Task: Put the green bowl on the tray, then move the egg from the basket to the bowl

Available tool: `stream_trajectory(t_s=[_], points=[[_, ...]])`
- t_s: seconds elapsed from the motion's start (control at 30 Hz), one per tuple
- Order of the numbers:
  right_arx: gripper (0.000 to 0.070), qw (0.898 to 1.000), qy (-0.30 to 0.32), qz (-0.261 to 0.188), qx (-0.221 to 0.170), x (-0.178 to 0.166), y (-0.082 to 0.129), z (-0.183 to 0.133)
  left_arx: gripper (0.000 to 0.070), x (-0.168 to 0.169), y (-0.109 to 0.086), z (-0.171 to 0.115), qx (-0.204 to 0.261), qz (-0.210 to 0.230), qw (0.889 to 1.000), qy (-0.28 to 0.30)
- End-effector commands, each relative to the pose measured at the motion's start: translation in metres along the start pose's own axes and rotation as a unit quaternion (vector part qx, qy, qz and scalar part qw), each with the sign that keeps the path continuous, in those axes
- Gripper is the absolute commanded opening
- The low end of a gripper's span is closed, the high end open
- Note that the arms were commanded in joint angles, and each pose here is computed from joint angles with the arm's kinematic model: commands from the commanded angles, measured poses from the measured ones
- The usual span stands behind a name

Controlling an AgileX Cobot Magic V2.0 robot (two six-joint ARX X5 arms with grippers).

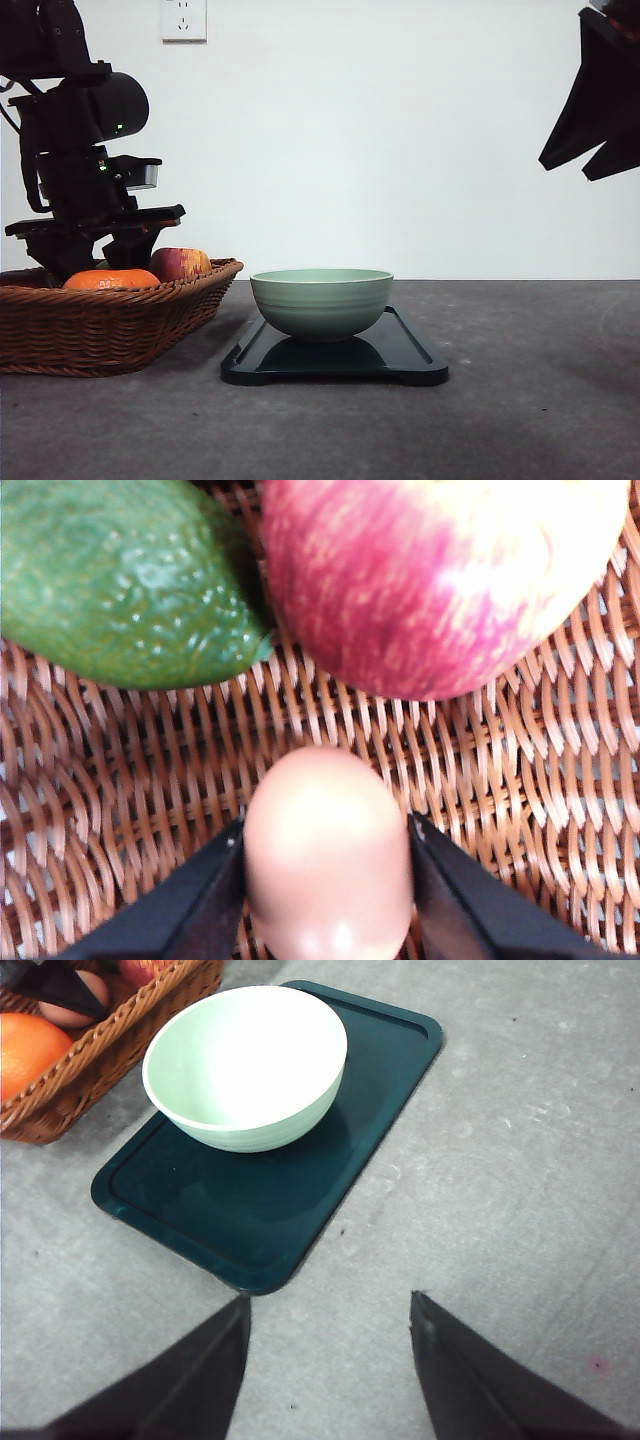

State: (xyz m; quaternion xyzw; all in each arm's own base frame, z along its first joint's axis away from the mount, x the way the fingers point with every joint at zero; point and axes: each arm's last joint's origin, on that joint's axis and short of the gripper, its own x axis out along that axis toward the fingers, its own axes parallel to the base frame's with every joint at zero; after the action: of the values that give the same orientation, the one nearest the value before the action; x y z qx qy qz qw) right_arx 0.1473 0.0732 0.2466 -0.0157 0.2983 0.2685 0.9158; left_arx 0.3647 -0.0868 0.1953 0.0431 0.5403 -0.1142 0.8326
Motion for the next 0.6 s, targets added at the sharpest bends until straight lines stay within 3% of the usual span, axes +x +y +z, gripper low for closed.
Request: stream_trajectory(t_s=[0.0, 0.3, 0.57], points=[[0.0314, 1.000, -0.003, -0.001, -0.005, 0.001, 0.000, 0.002, 0.0182, 0.004, -0.001, 0.004, 0.001, 0.001, 1.000, 0.001], [0.0314, 1.000, -0.003, -0.001, -0.005, 0.001, 0.000, 0.002, 0.0183, -0.013, -0.001, 0.011, -0.002, 0.001, 1.000, 0.026], [0.0314, 1.000, -0.003, -0.001, -0.005, 0.001, 0.000, 0.002, 0.0184, -0.052, -0.004, 0.023, 0.002, 0.001, 1.000, 0.028]])
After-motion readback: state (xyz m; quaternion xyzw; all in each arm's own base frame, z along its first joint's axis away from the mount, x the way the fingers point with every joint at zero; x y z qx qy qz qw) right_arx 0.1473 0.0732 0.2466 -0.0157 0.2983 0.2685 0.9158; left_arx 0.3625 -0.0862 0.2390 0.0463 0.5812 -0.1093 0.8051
